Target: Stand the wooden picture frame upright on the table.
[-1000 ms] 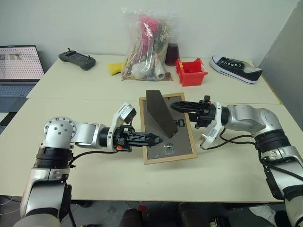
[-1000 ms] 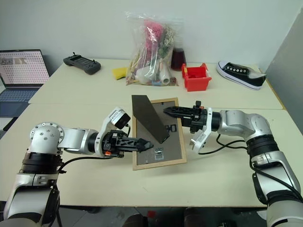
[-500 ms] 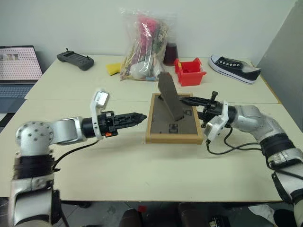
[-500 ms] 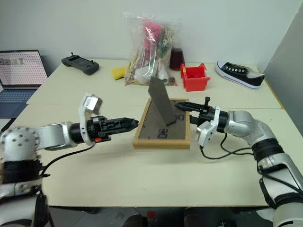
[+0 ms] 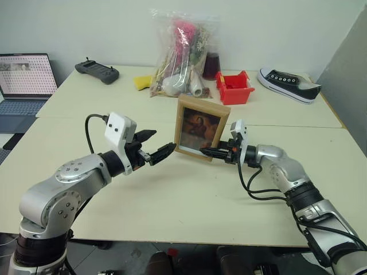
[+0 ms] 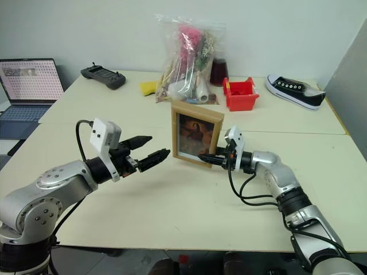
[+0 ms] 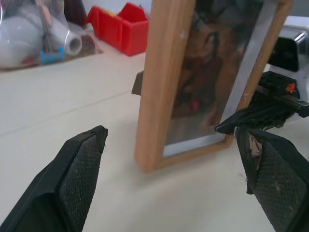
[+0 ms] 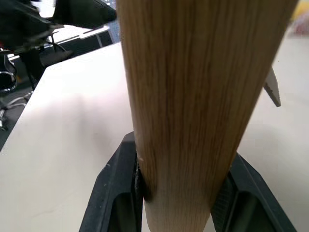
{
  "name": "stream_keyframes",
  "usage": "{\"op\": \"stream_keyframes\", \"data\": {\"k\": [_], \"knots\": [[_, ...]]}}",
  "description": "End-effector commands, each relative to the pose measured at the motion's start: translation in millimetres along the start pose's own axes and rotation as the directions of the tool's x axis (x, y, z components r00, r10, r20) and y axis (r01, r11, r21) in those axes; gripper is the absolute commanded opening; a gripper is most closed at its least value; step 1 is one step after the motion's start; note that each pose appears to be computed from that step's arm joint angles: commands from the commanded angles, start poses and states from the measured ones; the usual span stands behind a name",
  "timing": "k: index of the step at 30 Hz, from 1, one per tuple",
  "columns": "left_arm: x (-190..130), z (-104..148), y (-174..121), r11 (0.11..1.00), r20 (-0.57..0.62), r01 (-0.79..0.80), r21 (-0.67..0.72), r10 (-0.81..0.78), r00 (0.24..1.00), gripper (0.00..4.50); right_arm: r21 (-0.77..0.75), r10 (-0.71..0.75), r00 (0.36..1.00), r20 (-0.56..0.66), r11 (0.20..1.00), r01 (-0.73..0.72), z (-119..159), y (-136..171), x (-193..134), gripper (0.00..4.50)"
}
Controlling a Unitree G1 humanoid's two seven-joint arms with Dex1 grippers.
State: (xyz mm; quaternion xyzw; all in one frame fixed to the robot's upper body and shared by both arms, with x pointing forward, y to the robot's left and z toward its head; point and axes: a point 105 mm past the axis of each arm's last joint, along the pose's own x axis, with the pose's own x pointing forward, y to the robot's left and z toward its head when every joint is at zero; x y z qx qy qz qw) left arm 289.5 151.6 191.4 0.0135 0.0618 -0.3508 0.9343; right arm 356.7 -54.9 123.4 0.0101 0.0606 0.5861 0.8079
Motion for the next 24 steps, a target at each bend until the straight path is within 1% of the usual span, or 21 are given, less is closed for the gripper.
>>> {"op": "stream_keyframes", "data": {"k": [1,4,5,7,9,10,14,15,17,19,21,22,24], "knots": [[-10.3,-4.5,-4.7,0.999,-0.028,0.034,0.035,-0.033,0.999,4.5,0.017,0.029,1.0,-0.012,0.999,-0.029,-5.8,-2.0,1.3,1.33],[-10.2,-11.2,-2.6,0.999,-0.05,0.04,0.03,-0.038,0.998,4.5,0.053,0.03,0.999,-0.024,0.998,-0.028,-12.8,-2.4,0.6,1.33],[-9.4,-12.1,-1.8,0.999,-0.053,0.042,0.031,-0.04,0.998,4.5,0.054,0.019,1.0,-0.022,0.998,-0.018,-12.7,-3.8,-0.2,1.89],[-8.3,-12.6,-0.3,0.999,-0.055,0.044,0.032,-0.043,0.998,4.5,0.055,0.006,1.0,-0.016,0.998,-0.006,-11.4,-5.2,-1.6,2.13],[-7.4,-12.9,1.0,0.998,-0.061,0.05,0.04,-0.047,0.997,4.5,0.06,0.009,1.0,-0.01,0.998,-0.008,-9.5,-4.5,-3.7,2.76],[-6.5,-12.2,3.8,0.998,-0.062,0.048,0.042,-0.046,0.997,4.5,0.05,0.001,1.0,-0.009,0.999,-0.001,-8.0,-4.3,-8.2,2.91],[-6.2,-9.3,19.8,0.999,-0.074,0.027,0.047,-0.023,0.997,4.5,-0.04,-0.068,0.996,-0.051,0.997,0.066,-7.6,-5.3,-42.2,3.78],[-6.8,-8.8,23.9,0.999,-0.079,0.018,0.046,-0.014,0.997,4.5,-0.074,-0.098,0.993,-0.068,0.993,0.093,-7.4,-5.8,-51.8,3.93],[-7.8,-6.1,32.5,0.999,-0.08,-0.004,0.054,0.008,0.997,4.5,-0.138,-0.173,0.981,-0.093,0.978,0.159,-3.5,-7.0,-71.9,4.36],[-9.5,-3.2,38.2,0.998,-0.084,-0.008,0.065,0.014,0.996,4.5,-0.182,-0.215,0.971,-0.101,0.964,0.194,4.8,-3.3,-85.9,4.44],[-12.8,2.6,49.7,0.996,-0.096,-0.02,0.082,0.028,0.995,4.5,-0.214,-0.231,0.97,-0.069,0.954,0.212,30.1,10.8,-100.0,4.44],[-14.2,4.7,55.2,0.995,-0.103,-0.025,0.094,0.035,0.994,4.5,-0.207,-0.227,0.973,-0.047,0.955,0.213,41.5,18.8,-102.5,4.44],[-15.0,5.8,59.3,0.995,-0.122,-0.013,0.102,0.025,0.992,4.5,-0.198,-0.218,0.975,-0.033,0.958,0.207,50.7,29.3,-101.7,4.44]]}}
